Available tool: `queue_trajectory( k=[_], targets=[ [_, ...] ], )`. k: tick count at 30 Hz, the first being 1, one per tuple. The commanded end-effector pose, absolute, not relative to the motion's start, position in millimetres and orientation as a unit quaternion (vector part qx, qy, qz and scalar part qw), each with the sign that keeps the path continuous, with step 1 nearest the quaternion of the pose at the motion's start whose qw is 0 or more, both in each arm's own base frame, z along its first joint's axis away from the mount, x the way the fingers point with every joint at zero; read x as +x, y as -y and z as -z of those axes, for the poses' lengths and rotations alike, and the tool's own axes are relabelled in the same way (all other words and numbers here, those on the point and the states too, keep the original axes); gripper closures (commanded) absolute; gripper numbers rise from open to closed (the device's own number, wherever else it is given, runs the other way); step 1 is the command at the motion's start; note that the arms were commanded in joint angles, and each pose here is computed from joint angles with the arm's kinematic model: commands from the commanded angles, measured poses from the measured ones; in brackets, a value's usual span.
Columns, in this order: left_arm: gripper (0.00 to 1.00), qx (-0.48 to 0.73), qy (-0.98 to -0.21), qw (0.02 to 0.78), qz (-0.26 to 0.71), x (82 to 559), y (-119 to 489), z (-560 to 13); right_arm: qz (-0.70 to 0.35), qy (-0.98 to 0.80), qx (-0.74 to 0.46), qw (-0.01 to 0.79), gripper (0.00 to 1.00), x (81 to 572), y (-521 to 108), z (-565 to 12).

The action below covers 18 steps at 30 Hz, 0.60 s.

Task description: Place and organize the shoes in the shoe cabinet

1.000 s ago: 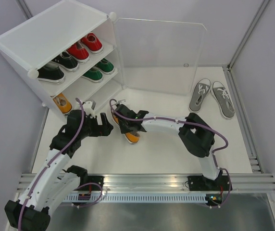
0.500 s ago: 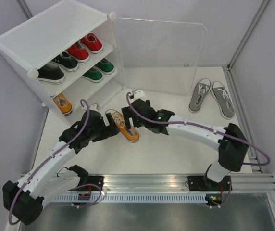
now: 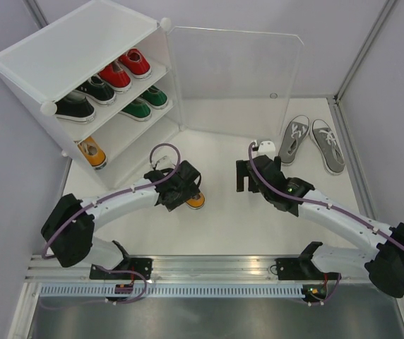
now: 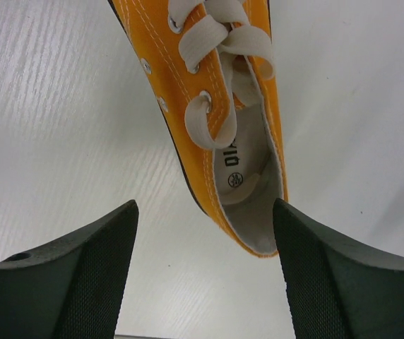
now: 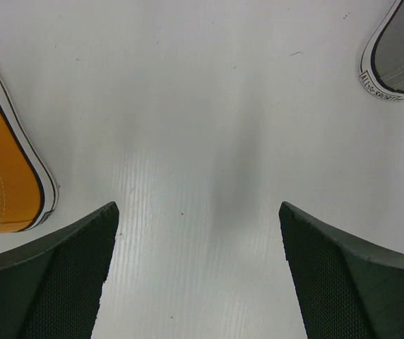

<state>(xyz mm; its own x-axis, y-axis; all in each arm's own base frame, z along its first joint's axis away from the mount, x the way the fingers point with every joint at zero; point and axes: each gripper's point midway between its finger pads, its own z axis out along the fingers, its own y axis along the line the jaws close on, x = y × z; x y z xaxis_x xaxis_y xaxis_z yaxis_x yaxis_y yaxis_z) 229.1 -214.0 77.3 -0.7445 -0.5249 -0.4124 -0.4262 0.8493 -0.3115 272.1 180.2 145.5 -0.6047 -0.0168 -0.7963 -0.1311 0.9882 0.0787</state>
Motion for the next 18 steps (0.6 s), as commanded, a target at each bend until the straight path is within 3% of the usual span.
queue_trajectory(
  k=[1, 11, 16, 18],
  targets=[
    [0.21, -0.323, -0.903, 0.272, 0.085, 246.4, 216.2, -77.7, -0.086, -0.884, -0.04, 0.458, 0.02, 273.7, -180.3, -152.3],
    [0.31, -0.323, -0.92, 0.218, 0.039, 220.5, 235.6, -37.1, -0.102, -0.884, -0.045, 0.454, 0.02, 269.0, -180.9, -147.3],
    [0.41, -0.34, -0.918, 0.205, 0.021, 210.6, 230.6, -23.1, -0.109, -0.886, -0.05, 0.448, 0.02, 265.9, -183.4, -142.6],
    [0.51, -0.341, -0.917, 0.206, 0.022, 212.0, 231.2, -24.6, -0.114, -0.886, -0.051, 0.446, 0.02, 264.9, -184.7, -141.6]
  ],
)
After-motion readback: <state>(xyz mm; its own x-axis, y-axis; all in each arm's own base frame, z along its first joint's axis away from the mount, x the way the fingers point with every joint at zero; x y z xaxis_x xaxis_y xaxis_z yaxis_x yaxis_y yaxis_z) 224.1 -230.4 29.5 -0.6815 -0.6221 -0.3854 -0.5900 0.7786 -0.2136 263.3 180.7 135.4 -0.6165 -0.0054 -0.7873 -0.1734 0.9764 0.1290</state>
